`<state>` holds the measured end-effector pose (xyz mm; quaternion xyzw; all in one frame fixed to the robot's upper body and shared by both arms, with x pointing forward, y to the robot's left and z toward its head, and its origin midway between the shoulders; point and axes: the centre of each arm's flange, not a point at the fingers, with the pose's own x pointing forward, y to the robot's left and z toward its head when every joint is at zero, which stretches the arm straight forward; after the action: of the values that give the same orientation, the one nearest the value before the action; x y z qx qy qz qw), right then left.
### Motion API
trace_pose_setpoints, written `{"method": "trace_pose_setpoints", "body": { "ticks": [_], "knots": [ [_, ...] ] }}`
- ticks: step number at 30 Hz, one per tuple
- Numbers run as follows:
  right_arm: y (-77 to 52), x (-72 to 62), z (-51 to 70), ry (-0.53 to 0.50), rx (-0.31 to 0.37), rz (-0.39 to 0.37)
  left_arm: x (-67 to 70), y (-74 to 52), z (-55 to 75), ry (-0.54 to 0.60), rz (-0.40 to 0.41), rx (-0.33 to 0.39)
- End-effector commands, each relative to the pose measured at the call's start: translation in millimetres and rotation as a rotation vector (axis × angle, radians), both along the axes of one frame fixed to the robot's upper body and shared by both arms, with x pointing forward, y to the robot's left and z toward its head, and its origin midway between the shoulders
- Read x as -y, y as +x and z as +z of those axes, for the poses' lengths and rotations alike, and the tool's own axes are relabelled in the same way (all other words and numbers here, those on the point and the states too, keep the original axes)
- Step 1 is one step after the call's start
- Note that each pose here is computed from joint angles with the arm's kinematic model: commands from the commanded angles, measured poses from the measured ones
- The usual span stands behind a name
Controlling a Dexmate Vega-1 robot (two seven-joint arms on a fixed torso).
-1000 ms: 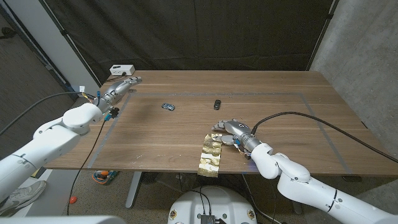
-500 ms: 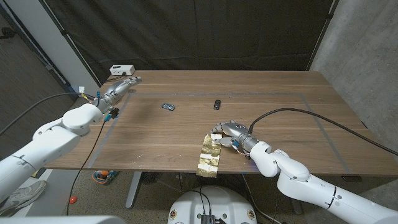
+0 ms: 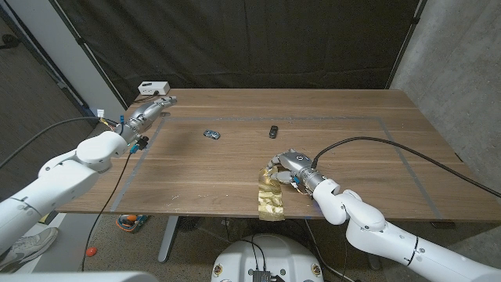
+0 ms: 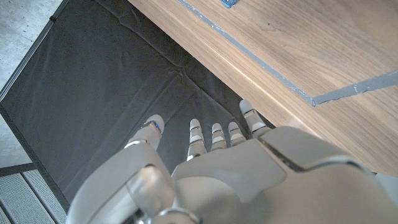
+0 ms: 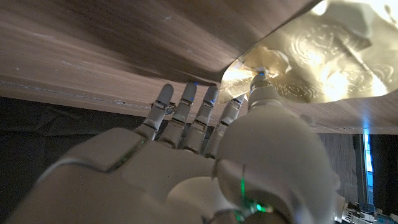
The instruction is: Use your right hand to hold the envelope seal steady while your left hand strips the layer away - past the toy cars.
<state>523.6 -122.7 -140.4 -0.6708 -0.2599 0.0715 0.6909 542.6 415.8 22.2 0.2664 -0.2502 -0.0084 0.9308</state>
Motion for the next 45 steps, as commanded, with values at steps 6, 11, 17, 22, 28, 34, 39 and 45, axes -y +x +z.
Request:
{"method": "trace_pose_setpoints", "body": {
  "ticks": [6,11,17,22,28,34,39,45],
  "knots": [
    [-0.4,6.7,-7.9,0.07,0.061,-0.003,2.7,-2.4,0.6,0.004,-0.006,0.005],
    [-2.8,13.5,-9.1,0.205,0.157,0.03,3.9,-3.9,-1.0,0.001,-0.007,0.007],
    [-8.6,18.8,-9.0,0.428,0.391,0.022,8.9,-3.3,-1.7,0.003,-0.018,0.011],
    [-11.5,19.1,-5.4,0.581,0.545,0.013,16.3,-2.1,-0.8,0.012,-0.033,0.026],
    [-13.5,18.2,2.2,0.726,0.709,-0.056,26.7,-2.0,0.2,0.027,-0.046,0.045],
    [-13.7,12.5,13.9,0.793,0.826,-0.117,41.1,0.3,0.7,0.037,-0.087,0.066],
    [-10.8,7.5,20.5,0.819,0.871,-0.132,54.2,1.9,1.6,0.031,-0.142,0.086],
    [-7.0,0.1,30.1,0.802,0.908,-0.083,79.9,5.6,6.2,0.077,-0.235,0.076]
  ]
}}
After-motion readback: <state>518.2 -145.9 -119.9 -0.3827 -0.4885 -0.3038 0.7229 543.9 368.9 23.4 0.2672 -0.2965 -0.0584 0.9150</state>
